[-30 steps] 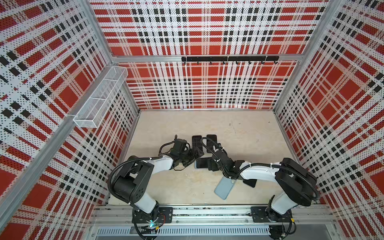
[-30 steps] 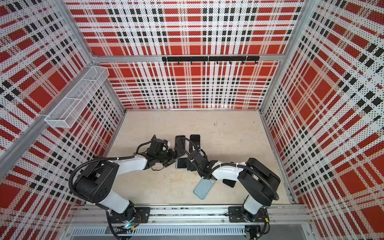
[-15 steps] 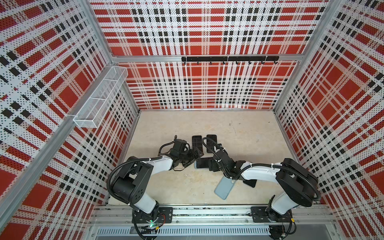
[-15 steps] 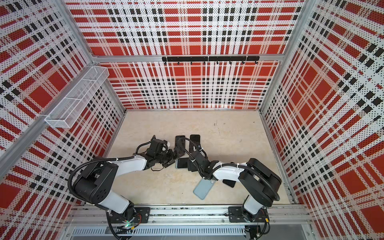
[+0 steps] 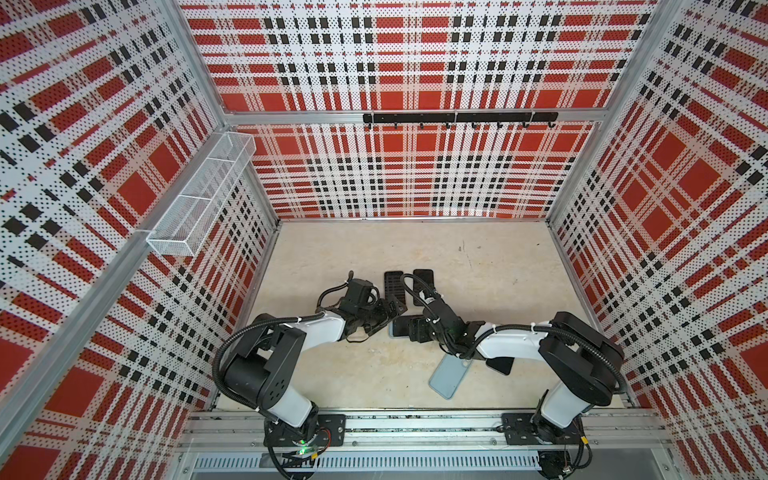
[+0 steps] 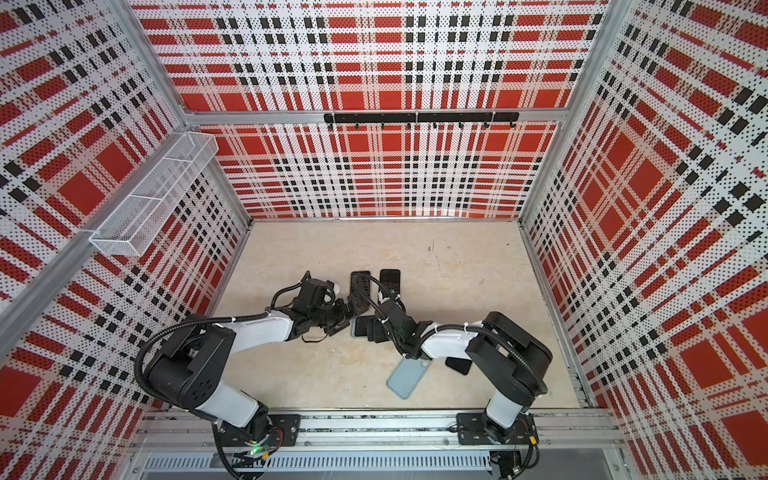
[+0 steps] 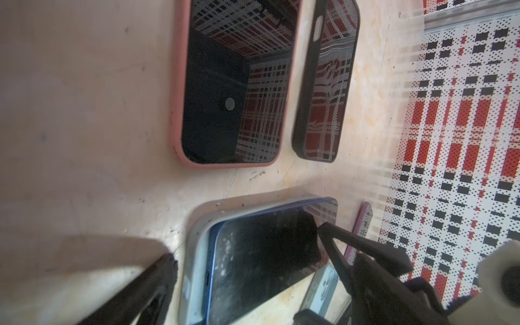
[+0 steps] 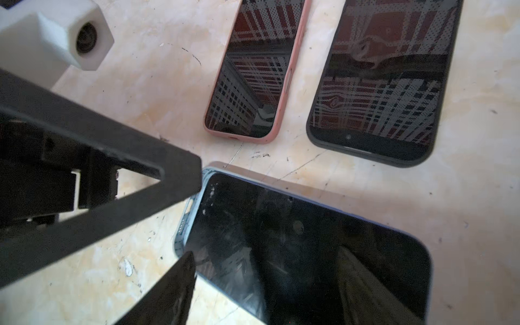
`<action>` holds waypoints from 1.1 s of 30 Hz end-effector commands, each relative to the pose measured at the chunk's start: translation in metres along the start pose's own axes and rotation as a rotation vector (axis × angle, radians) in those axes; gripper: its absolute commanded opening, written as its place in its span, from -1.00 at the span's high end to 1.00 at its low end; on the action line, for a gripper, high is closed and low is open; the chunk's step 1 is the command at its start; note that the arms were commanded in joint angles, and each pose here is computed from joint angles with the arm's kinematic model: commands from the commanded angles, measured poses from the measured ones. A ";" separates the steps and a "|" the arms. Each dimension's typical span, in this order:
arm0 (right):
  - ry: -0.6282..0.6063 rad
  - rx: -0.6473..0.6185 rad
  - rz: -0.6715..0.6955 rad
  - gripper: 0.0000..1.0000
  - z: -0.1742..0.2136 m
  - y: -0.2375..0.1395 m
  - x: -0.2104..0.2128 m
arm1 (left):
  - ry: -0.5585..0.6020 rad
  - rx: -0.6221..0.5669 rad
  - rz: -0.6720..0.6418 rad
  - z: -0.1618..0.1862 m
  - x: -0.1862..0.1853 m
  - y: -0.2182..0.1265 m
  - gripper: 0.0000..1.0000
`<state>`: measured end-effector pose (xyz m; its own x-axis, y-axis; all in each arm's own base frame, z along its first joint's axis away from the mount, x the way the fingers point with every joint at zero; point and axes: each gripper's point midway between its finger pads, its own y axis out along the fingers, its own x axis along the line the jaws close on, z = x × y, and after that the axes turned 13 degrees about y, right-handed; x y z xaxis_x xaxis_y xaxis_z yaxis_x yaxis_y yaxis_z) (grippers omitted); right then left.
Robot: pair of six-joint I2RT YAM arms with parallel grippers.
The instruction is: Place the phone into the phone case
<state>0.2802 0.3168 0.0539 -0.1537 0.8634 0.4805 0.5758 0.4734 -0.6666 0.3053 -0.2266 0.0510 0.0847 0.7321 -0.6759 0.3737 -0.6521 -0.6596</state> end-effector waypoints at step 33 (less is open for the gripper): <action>0.073 0.179 0.153 -1.00 0.033 0.025 -0.003 | -0.024 -0.007 -0.030 0.001 0.009 -0.003 -0.99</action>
<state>0.2854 0.3189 0.0311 -0.0222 0.9239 0.3820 0.5022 0.3407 -0.7948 0.3070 -0.2216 0.0510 0.0732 0.7400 -0.6686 0.3871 -0.6389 -0.6648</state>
